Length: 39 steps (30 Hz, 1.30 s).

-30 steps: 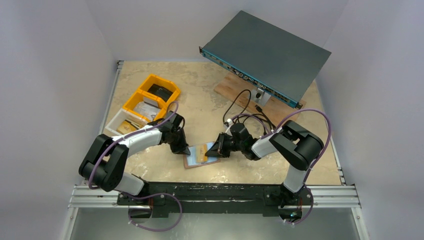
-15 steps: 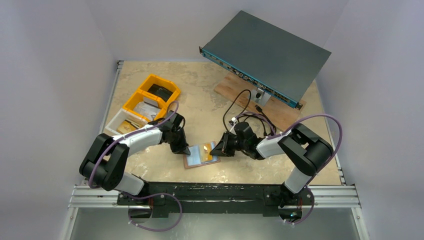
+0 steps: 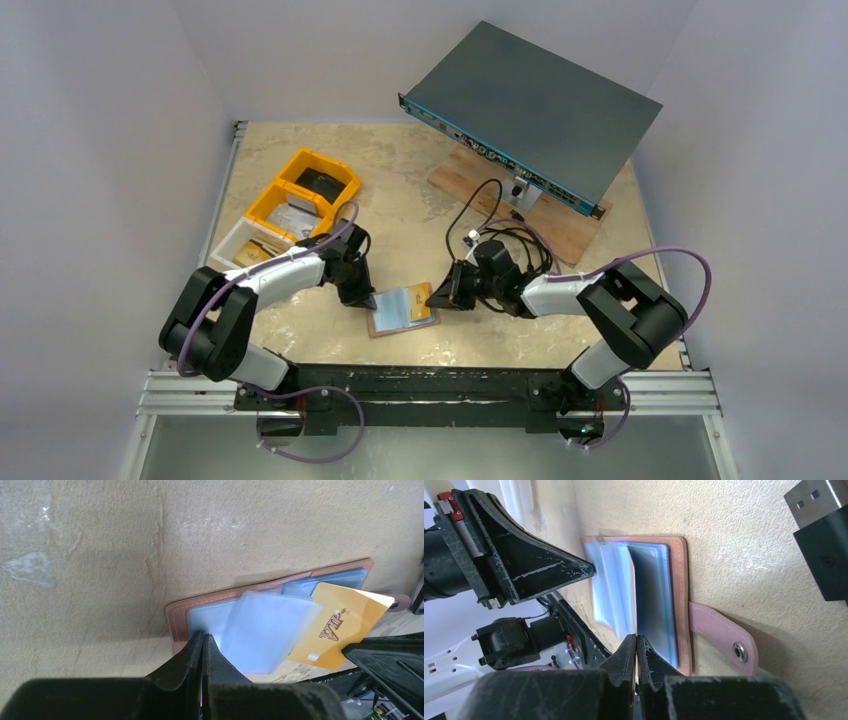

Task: Take the credit cards out of the card holder
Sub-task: Remove the credit card from the card holder, then place the credit card in the storage box.

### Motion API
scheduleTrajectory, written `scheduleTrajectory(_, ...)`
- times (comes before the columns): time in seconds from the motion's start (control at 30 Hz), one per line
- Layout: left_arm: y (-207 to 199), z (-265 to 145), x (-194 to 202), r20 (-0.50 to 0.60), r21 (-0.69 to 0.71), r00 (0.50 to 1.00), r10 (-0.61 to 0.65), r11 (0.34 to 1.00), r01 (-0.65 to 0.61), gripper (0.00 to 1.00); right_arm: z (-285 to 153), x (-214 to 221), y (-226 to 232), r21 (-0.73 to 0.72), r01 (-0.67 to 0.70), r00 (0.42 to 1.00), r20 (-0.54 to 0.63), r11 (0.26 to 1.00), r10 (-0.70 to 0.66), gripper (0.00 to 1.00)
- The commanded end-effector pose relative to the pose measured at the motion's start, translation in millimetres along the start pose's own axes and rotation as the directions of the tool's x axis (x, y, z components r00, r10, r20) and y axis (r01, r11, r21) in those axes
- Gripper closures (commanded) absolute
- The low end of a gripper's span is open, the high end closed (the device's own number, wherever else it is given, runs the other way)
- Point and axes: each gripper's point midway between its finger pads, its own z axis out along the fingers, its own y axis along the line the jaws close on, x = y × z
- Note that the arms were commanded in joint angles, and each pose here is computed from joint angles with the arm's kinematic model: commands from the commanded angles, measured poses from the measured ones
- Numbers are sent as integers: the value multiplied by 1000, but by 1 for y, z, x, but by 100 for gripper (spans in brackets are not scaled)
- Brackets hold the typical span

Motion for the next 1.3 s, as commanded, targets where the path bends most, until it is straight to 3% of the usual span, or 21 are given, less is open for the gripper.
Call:
scheduleTrajectory(0.0,-2,-9,-11,38,-22,998,42,999,-41,100,-6,-12,6,8,42,998,48,999,-42,100)
scheduleTrajectory(0.13,-14,-19,-18,61,12,997,57,998,-58,100,-9,-13,10,-3,46,998,48,999,-46,100)
scheduleTrajectory(0.37,-41,-58,-29,138,109,986,96,988,-112,57,-19,-20,32,-50,60,996,63,997,-57,100)
scheduleTrajectory(0.57,-64,-84,-25,166,249,980,106,957,-146,36,-34,-30,69,-171,55,997,63,984,-45,100)
scheduleTrajectory(0.93,-103,-119,-16,158,515,982,102,840,-170,34,-57,-30,125,-416,1,1000,-9,909,-5,100)
scheduleTrajectory(1.27,-114,-120,-12,115,614,990,76,779,-131,40,-67,-26,141,-516,-53,998,-47,855,33,100)
